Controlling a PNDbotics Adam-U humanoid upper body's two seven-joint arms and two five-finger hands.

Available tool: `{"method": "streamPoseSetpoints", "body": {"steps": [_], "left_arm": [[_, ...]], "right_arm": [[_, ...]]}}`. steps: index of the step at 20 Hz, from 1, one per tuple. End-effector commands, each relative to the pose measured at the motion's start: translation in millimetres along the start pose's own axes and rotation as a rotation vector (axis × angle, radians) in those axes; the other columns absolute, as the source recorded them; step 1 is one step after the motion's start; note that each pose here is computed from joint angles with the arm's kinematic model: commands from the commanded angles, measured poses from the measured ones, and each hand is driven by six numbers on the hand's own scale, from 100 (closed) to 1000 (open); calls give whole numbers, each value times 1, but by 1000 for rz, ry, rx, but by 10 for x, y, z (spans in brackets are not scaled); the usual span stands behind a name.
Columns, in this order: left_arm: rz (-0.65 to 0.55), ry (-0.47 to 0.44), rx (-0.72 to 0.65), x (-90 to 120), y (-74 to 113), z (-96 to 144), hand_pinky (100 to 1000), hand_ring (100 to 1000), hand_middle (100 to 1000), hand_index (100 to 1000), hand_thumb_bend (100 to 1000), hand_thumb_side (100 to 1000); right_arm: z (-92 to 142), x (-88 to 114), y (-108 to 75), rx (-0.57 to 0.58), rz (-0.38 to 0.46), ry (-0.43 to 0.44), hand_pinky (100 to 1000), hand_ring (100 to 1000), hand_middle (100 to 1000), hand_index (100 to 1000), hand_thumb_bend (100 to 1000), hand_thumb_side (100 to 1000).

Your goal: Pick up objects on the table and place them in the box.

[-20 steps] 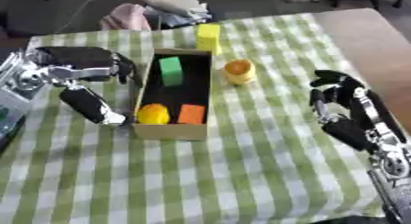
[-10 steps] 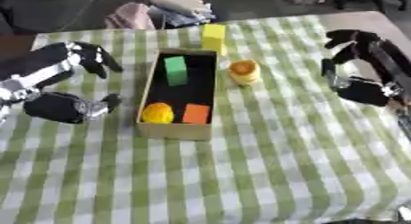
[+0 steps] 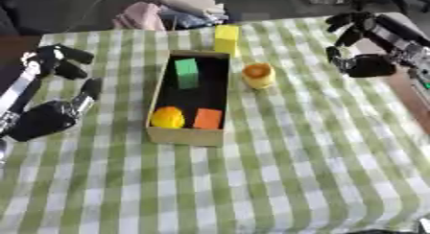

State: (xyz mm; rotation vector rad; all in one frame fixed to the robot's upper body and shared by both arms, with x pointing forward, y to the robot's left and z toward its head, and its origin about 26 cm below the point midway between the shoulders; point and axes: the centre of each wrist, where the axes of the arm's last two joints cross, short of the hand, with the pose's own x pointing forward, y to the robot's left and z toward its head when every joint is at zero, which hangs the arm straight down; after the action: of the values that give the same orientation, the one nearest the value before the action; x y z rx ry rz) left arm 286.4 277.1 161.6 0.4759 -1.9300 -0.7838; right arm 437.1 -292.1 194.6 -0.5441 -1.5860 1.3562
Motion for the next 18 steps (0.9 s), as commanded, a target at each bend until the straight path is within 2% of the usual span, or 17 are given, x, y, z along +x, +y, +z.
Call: {"method": "streamPoseSetpoints", "body": {"steps": [1, 4, 10, 14, 15, 18], "left_arm": [[39, -17, 51, 48, 8, 2, 690, 640, 687, 796, 224, 590], [64, -18, 48, 52, -42, 5, 690, 640, 688, 796, 220, 599], [97, -6, 26, 45, -131, 32, 690, 640, 688, 798, 215, 616], [108, 3, 5, 40, -172, 49, 692, 641, 690, 799, 214, 628], [108, 4, -1, 40, -178, 50, 692, 641, 689, 799, 212, 631], [112, 3, -18, 46, -201, 50, 692, 642, 690, 800, 212, 638]], "right_arm": [[-150, -58, -43, 72, 49, 30, 754, 781, 862, 936, 100, 242], [-314, -99, 7, 111, 90, 69, 776, 813, 882, 945, 100, 254], [-509, -161, 142, 140, 128, 122, 782, 816, 882, 947, 100, 259], [-577, -146, 251, 179, 140, 105, 786, 821, 886, 948, 100, 320], [-590, -130, 267, 188, 144, 95, 788, 823, 888, 949, 100, 361], [-632, -64, 299, 211, 159, 62, 790, 824, 889, 950, 100, 367]]}}
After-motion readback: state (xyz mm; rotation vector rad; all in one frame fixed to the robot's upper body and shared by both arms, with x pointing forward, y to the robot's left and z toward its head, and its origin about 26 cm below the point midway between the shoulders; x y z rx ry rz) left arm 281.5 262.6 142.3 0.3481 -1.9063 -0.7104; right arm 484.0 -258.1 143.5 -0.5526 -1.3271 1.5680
